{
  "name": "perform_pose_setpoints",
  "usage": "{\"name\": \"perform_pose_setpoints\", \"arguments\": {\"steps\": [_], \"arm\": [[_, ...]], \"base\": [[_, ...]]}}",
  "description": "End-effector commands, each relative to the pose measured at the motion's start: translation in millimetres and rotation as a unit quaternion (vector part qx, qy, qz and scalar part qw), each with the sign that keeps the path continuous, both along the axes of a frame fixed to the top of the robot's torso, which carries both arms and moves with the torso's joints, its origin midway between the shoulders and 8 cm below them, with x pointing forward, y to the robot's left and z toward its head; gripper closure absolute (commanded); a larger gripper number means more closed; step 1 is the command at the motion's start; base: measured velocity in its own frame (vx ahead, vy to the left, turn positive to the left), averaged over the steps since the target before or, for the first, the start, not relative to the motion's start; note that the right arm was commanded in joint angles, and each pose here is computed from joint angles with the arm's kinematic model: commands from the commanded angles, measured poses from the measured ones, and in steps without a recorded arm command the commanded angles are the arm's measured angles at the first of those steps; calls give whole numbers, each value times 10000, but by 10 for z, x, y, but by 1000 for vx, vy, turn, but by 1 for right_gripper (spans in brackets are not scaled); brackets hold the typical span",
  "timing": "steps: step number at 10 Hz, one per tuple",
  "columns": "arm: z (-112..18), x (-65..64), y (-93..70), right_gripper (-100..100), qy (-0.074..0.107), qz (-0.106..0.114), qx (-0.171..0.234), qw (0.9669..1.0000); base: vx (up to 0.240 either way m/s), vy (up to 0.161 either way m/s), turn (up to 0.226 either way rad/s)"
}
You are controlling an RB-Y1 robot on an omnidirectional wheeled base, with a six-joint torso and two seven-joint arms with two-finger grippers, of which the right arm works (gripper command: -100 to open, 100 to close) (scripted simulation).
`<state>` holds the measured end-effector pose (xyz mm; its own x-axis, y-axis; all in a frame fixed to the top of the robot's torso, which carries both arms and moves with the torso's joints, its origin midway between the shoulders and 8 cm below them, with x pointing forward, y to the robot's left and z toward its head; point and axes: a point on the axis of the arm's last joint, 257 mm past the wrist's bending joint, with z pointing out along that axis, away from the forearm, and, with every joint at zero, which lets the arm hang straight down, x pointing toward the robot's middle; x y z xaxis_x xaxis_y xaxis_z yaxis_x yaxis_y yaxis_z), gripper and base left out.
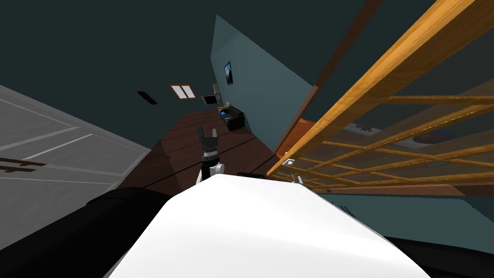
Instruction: Pull the door open
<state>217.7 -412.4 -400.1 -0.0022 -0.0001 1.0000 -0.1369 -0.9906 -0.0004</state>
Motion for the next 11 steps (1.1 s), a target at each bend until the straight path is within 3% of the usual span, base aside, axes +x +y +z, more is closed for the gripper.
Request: {"name": "perform_pose_setpoints", "arguments": {"steps": [1,3,4,5,10,11], "arm": [[0,68,-6,-100,-16,-35,-7,10000],[0,167,-18,-100,-40,-89,-9,10000],[3,134,-12,-100,-35,-71,-7,10000],[3,134,-12,100,-35,-71,-7,10000],[3,134,-12,100,-35,-71,-7,10000],[-28,115,12,100,18,15,1,10000]], "base": [[211,-60,57],[216,-67,48],[116,-32,25],[-10,0,-15],[-23,7,1],[-129,-21,126]]}}
